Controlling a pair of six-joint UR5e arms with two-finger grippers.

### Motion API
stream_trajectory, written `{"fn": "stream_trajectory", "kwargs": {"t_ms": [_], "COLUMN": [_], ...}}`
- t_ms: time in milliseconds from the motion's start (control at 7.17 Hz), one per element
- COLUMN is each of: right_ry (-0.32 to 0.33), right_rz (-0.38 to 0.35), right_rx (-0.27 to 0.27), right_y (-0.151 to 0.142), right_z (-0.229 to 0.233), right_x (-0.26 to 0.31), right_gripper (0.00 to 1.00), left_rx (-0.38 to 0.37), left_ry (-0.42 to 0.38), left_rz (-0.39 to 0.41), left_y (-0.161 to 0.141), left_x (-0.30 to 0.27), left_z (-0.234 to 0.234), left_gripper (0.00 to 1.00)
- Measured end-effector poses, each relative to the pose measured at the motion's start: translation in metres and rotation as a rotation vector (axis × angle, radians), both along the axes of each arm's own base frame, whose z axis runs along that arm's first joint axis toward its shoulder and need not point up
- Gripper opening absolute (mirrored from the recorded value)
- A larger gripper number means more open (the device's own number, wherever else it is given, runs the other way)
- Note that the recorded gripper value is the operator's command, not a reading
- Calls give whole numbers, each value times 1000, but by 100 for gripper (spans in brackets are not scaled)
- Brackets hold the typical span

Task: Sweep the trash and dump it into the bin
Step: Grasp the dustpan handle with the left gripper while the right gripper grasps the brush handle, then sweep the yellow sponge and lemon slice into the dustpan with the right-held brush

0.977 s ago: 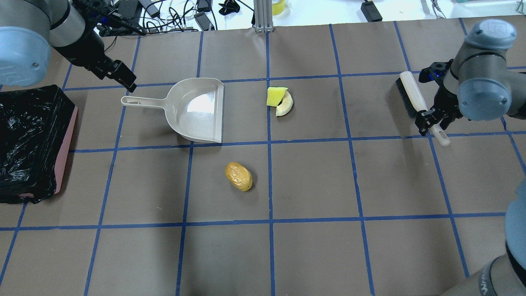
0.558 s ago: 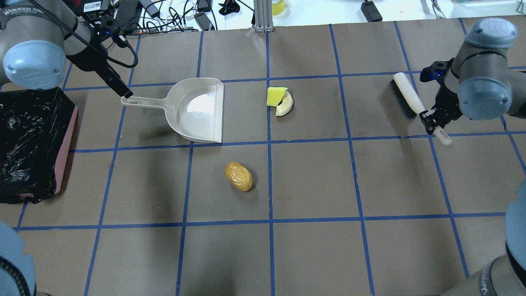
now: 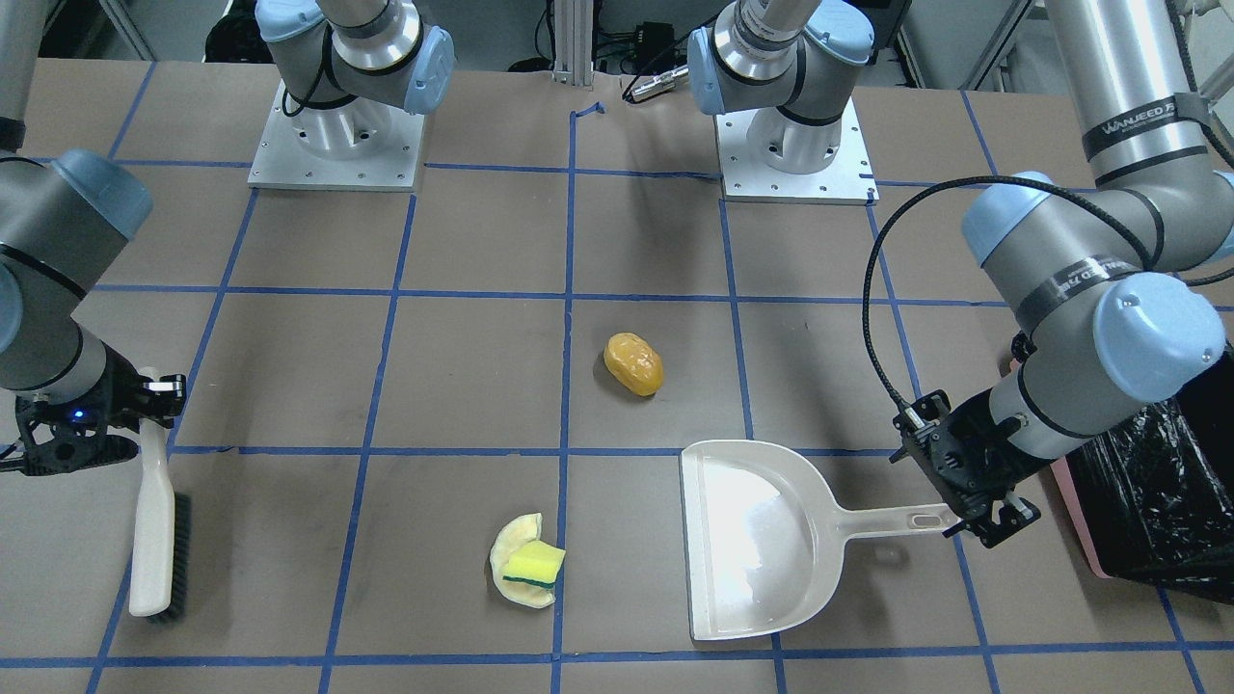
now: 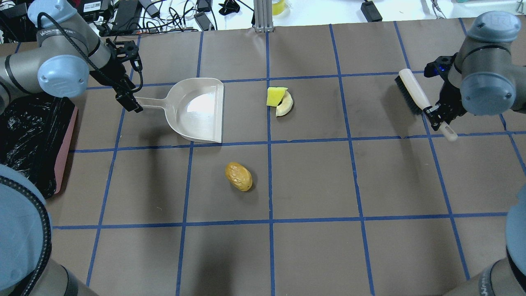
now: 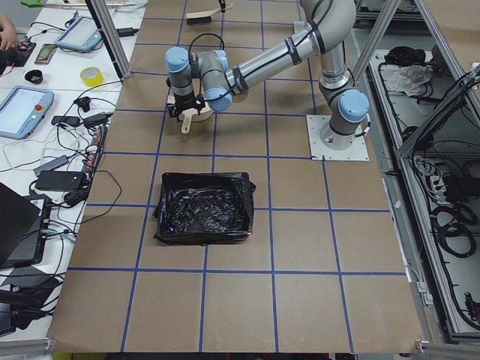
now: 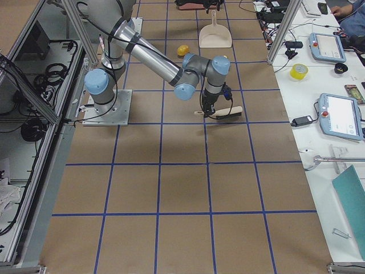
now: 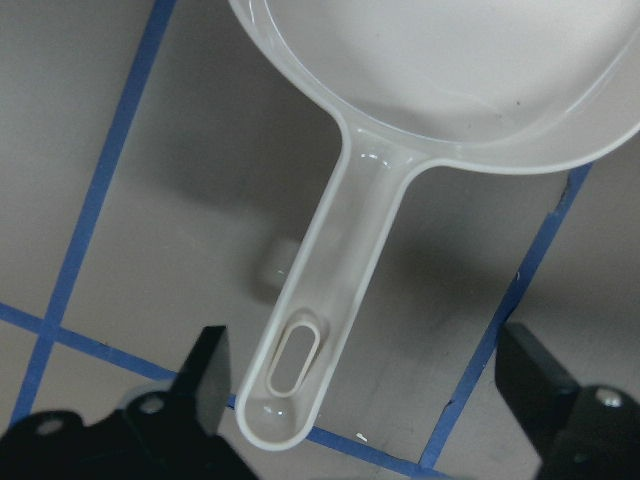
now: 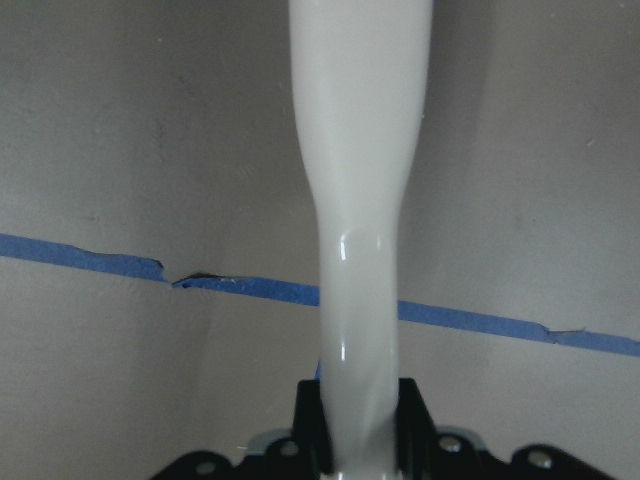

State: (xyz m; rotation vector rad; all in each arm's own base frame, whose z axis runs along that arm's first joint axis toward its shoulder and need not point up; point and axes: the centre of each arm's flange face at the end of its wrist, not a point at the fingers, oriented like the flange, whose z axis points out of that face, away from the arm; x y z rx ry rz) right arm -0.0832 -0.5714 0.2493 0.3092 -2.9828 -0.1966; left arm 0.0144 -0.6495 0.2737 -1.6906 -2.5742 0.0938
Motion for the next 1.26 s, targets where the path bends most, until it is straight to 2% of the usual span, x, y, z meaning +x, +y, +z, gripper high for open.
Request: {"fn": "stream_trajectory", "kwargs": {"t_ms": [279,419,698,837,977,1116,1256], "right_ry": [28,48,77,97,117,129,133], "right_rz": [-36,-42,-100,-118,-114,-127,-152], "right_rx": [-9,-17,-20,-31,-46,-57,-63], "right_y": [0,1,4,6,8,12,16], "right_z": [12,19,21,20,20,19,16], "right_x": [16,40,100,137,170,193,213], "right_gripper": [9,4,4,4,4,4,0], "left_rx": [-32,-40,-22,-13,-11,-15,-17], "left_ry": [-7,-5,3,7,7,7,7], "left_rz": [-59,-80,-118,-131,-149,-171,-185], "left_y": [-9,-12,-13,-12,-12,-13,-13], "left_x": [1,1,-1,-3,-4,-5,-6], "left_z": [-11,-17,-32,-38,-40,-40,-40], "left_gripper": [94,91,86,54,29,19,12]}}
